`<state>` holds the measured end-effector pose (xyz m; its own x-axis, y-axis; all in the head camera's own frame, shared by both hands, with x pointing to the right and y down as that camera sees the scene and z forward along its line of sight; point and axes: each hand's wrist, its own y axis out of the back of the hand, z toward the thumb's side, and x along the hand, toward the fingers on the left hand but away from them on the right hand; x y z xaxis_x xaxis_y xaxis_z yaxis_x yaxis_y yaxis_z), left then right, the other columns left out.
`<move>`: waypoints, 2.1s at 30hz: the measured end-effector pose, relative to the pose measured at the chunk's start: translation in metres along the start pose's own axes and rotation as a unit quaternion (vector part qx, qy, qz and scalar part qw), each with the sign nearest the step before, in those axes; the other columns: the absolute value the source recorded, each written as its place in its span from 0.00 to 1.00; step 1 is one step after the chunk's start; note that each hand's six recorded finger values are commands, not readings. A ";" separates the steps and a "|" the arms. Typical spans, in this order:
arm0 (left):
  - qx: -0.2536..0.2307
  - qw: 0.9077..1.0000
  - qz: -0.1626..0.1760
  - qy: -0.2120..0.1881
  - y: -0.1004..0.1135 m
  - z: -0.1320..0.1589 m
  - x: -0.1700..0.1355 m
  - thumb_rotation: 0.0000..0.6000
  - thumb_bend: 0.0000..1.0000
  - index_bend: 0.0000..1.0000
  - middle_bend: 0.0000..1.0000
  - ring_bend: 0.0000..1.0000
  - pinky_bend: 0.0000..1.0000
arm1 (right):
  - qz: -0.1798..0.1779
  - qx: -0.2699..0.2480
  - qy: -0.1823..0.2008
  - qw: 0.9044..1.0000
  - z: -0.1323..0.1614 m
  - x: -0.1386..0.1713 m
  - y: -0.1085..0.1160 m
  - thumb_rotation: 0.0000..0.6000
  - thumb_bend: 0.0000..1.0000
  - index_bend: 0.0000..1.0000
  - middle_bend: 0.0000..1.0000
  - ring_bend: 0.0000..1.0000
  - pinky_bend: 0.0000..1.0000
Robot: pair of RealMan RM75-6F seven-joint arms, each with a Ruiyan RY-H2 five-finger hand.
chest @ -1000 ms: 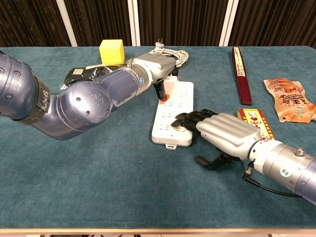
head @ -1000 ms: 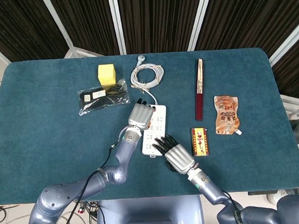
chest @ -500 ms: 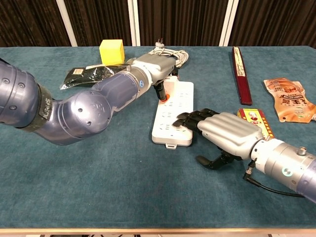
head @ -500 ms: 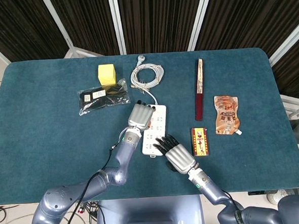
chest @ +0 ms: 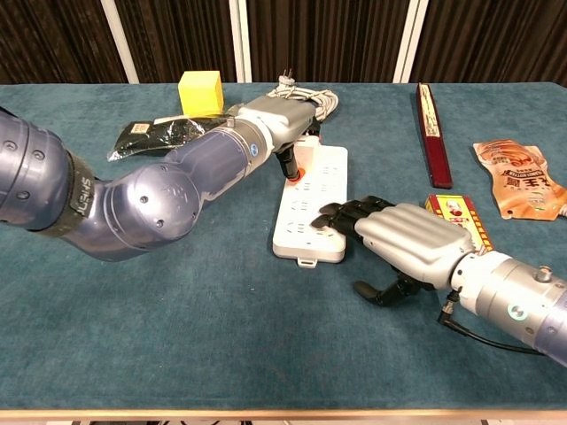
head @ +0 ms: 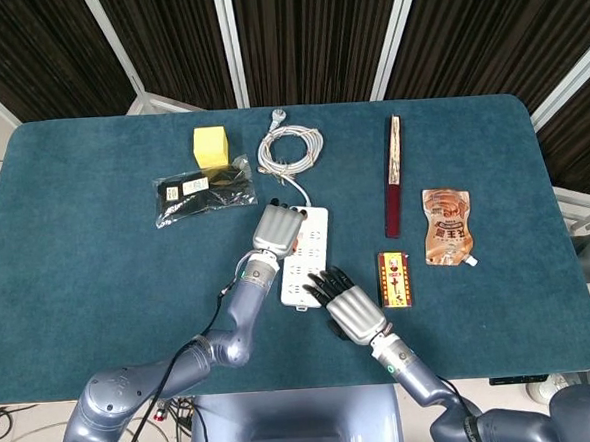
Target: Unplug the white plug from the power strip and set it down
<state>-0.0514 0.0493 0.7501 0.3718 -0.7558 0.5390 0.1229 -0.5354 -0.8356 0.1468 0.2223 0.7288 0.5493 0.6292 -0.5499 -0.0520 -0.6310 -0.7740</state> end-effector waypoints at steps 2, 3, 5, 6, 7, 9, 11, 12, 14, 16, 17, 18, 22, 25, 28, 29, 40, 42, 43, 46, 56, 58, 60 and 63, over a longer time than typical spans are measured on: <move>-0.001 1.000 0.001 0.000 0.001 -0.001 0.000 1.00 0.34 0.82 0.87 0.38 0.25 | 0.001 0.000 0.001 1.000 0.001 0.000 -0.001 1.00 0.51 0.11 0.08 0.04 0.04; -0.002 1.000 0.001 0.001 0.001 -0.001 0.000 1.00 0.34 0.82 0.87 0.39 0.25 | 0.001 0.000 0.001 1.000 0.001 0.000 -0.001 1.00 0.51 0.11 0.08 0.04 0.04; -0.004 1.000 0.002 0.001 0.002 -0.001 0.000 1.00 0.34 0.82 0.88 0.40 0.26 | 0.002 -0.001 0.002 1.000 0.002 0.000 -0.002 1.00 0.51 0.11 0.08 0.04 0.04; -0.004 1.000 0.002 0.001 0.002 -0.002 0.000 1.00 0.34 0.82 0.88 0.40 0.27 | 0.002 -0.001 0.002 1.000 0.003 0.000 -0.002 1.00 0.51 0.11 0.08 0.04 0.04; -0.005 1.000 0.002 0.001 0.002 -0.002 -0.001 1.00 0.34 0.82 0.88 0.41 0.27 | 0.003 0.000 0.003 1.000 0.003 0.000 -0.002 1.00 0.51 0.11 0.08 0.04 0.04; -0.004 1.000 0.003 0.001 0.003 -0.002 -0.001 1.00 0.34 0.82 0.89 0.42 0.30 | 0.004 0.000 0.003 1.000 0.004 0.000 -0.004 1.00 0.51 0.11 0.08 0.04 0.04; -0.005 1.000 0.004 0.000 0.003 -0.002 -0.001 1.00 0.34 0.83 0.89 0.43 0.30 | 0.004 -0.001 0.003 1.000 0.005 0.000 -0.004 1.00 0.51 0.11 0.08 0.04 0.04; -0.005 1.000 0.004 0.000 0.003 -0.002 -0.001 1.00 0.34 0.83 0.89 0.43 0.31 | 0.005 -0.001 0.003 1.000 0.005 0.000 -0.005 1.00 0.51 0.11 0.08 0.04 0.04; -0.007 1.000 0.006 -0.001 0.004 -0.002 -0.001 1.00 0.34 0.83 0.89 0.43 0.31 | 0.004 0.000 0.003 1.000 0.005 0.000 -0.005 1.00 0.51 0.11 0.08 0.04 0.04; -0.009 1.000 0.008 -0.001 0.006 -0.003 -0.001 1.00 0.34 0.83 0.89 0.43 0.31 | 0.005 0.000 0.004 1.000 0.006 0.000 -0.005 1.00 0.51 0.11 0.08 0.04 0.04; -0.009 1.000 0.009 -0.002 0.006 -0.002 -0.001 1.00 0.34 0.83 0.89 0.43 0.32 | 0.005 0.000 0.004 1.000 0.006 0.000 -0.005 1.00 0.51 0.11 0.08 0.04 0.04; -0.010 1.000 0.009 -0.002 0.007 -0.002 -0.001 1.00 0.34 0.83 0.89 0.43 0.32 | 0.005 0.000 0.004 1.000 0.006 0.000 -0.006 1.00 0.51 0.11 0.08 0.04 0.04; -0.010 1.000 0.010 -0.006 0.008 0.000 -0.001 1.00 0.34 0.83 0.89 0.43 0.32 | 0.008 -0.002 0.005 1.000 0.008 0.001 -0.008 1.00 0.51 0.11 0.08 0.04 0.04; -0.009 1.000 0.010 -0.008 0.008 0.001 -0.002 1.00 0.34 0.83 0.89 0.43 0.32 | 0.008 -0.002 0.007 1.000 0.009 0.001 -0.008 1.00 0.51 0.11 0.08 0.04 0.04; -0.009 1.000 0.010 -0.011 0.008 0.002 -0.002 1.00 0.34 0.83 0.90 0.44 0.33 | 0.006 -0.003 0.007 1.000 0.010 0.000 -0.007 1.00 0.51 0.11 0.07 0.04 0.04; -0.009 1.000 0.011 -0.011 0.008 0.002 -0.003 1.00 0.34 0.83 0.90 0.44 0.33 | 0.005 -0.003 0.007 1.000 0.010 0.000 -0.007 1.00 0.51 0.11 0.07 0.04 0.04; -0.013 1.000 0.015 -0.015 0.012 0.004 -0.004 1.00 0.34 0.83 0.90 0.44 0.33 | 0.013 -0.004 0.009 1.000 0.011 0.002 -0.012 1.00 0.51 0.12 0.07 0.04 0.04; -0.012 1.000 0.016 -0.015 0.012 0.004 -0.004 1.00 0.34 0.83 0.90 0.44 0.34 | 0.014 -0.004 0.009 1.000 0.012 0.002 -0.012 1.00 0.51 0.12 0.08 0.04 0.04; -0.012 1.000 0.016 -0.015 0.013 0.004 -0.004 1.00 0.34 0.83 0.90 0.44 0.34 | 0.014 -0.004 0.009 1.000 0.012 0.002 -0.012 1.00 0.51 0.12 0.08 0.04 0.04; -0.012 1.000 0.015 -0.016 0.013 0.004 -0.004 1.00 0.34 0.83 0.90 0.44 0.34 | 0.013 -0.004 0.011 1.000 0.013 0.002 -0.013 1.00 0.51 0.12 0.07 0.04 0.04; -0.016 1.000 0.018 -0.015 0.015 0.002 -0.004 1.00 0.34 0.83 0.90 0.45 0.34 | 0.019 -0.001 0.014 1.000 0.017 0.001 -0.016 1.00 0.51 0.12 0.07 0.04 0.04; -0.017 1.000 0.018 -0.016 0.015 0.002 -0.004 1.00 0.34 0.83 0.90 0.45 0.34 | 0.020 0.000 0.014 1.000 0.018 0.001 -0.017 1.00 0.51 0.12 0.08 0.04 0.04; -0.019 0.999 0.019 -0.016 0.016 0.002 -0.004 1.00 0.34 0.83 0.90 0.45 0.34 | 0.022 0.000 0.015 1.000 0.019 0.001 -0.018 1.00 0.51 0.12 0.08 0.04 0.04; -0.020 0.999 0.020 -0.018 0.017 0.003 -0.004 1.00 0.34 0.83 0.90 0.45 0.35 | 0.023 0.000 0.015 1.000 0.020 0.001 -0.019 1.00 0.51 0.12 0.08 0.04 0.04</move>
<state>-0.0481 0.0444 0.7335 0.4082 -0.7639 0.4998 0.0708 -0.5194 -0.8516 0.1314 0.2435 0.7366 0.5717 0.5859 -0.5744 -0.0776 -0.6583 -0.7487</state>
